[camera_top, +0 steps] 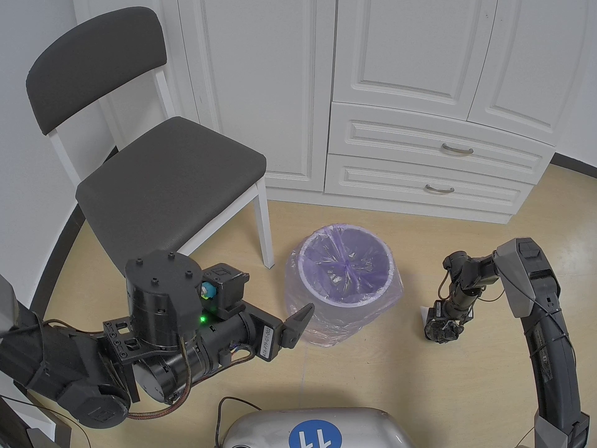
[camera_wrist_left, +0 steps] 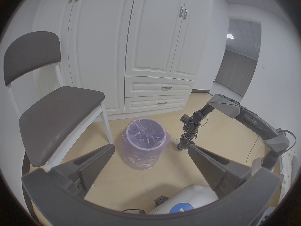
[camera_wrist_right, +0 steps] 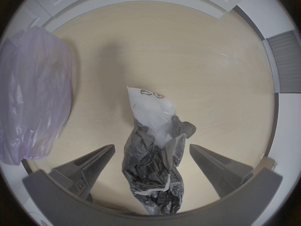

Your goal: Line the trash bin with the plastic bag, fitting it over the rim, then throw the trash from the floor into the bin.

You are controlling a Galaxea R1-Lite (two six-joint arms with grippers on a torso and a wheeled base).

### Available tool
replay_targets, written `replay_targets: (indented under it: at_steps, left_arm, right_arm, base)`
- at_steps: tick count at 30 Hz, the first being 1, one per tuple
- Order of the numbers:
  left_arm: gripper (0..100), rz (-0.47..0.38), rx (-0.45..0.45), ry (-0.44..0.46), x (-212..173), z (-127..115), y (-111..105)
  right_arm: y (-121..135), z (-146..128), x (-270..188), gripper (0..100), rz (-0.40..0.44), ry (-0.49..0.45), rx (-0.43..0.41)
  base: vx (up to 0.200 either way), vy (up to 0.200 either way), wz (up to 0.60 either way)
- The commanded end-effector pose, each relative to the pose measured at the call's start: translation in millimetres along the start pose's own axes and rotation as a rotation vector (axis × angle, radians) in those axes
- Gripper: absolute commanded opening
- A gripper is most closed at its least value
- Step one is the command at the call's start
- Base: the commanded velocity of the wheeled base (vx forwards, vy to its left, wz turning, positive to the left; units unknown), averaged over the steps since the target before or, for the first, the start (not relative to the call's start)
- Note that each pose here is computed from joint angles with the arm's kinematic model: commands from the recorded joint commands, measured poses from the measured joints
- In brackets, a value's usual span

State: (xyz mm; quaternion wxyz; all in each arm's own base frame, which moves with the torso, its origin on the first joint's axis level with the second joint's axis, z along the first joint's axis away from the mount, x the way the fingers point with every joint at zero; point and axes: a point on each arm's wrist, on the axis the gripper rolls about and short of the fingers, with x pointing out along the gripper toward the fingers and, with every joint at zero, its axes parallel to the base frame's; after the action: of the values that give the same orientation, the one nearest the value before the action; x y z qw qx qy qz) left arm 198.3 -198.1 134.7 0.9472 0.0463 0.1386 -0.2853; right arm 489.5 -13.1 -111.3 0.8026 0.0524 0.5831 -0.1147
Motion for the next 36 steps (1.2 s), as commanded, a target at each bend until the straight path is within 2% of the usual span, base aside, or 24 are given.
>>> replay_targets:
  at_steps: [1, 14, 15, 36]
  left_arm:
    - [100, -0.005, 0.002, 0.005, 0.1, -1.4, -1.5]
    - [100, -0.009, 0.005, 0.013, 0.1, -3.5, -2.7]
    - [100, -0.01, 0.006, 0.013, 0.4, -3.4, -3.2]
    - [100, -0.01, 0.005, 0.011, -1.2, -3.3, -2.8]
  right_arm:
    - [-0.3, -2.8, 3.9, 100, -0.01, 0.012, -0.006]
    - [-1.1, -3.2, 4.0, 100, -0.011, 0.018, -0.03]
    - [-1.1, -3.1, 4.0, 0, -0.011, 0.016, -0.03]
    - [0.0, -2.9, 4.5, 0, -0.033, 0.005, -0.012]
  base:
    - [0.0, 0.0, 0.0]
    - [0.0, 0.0, 0.0]
    - [0.0, 0.0, 0.0]
    - [0.0, 0.0, 0.0]
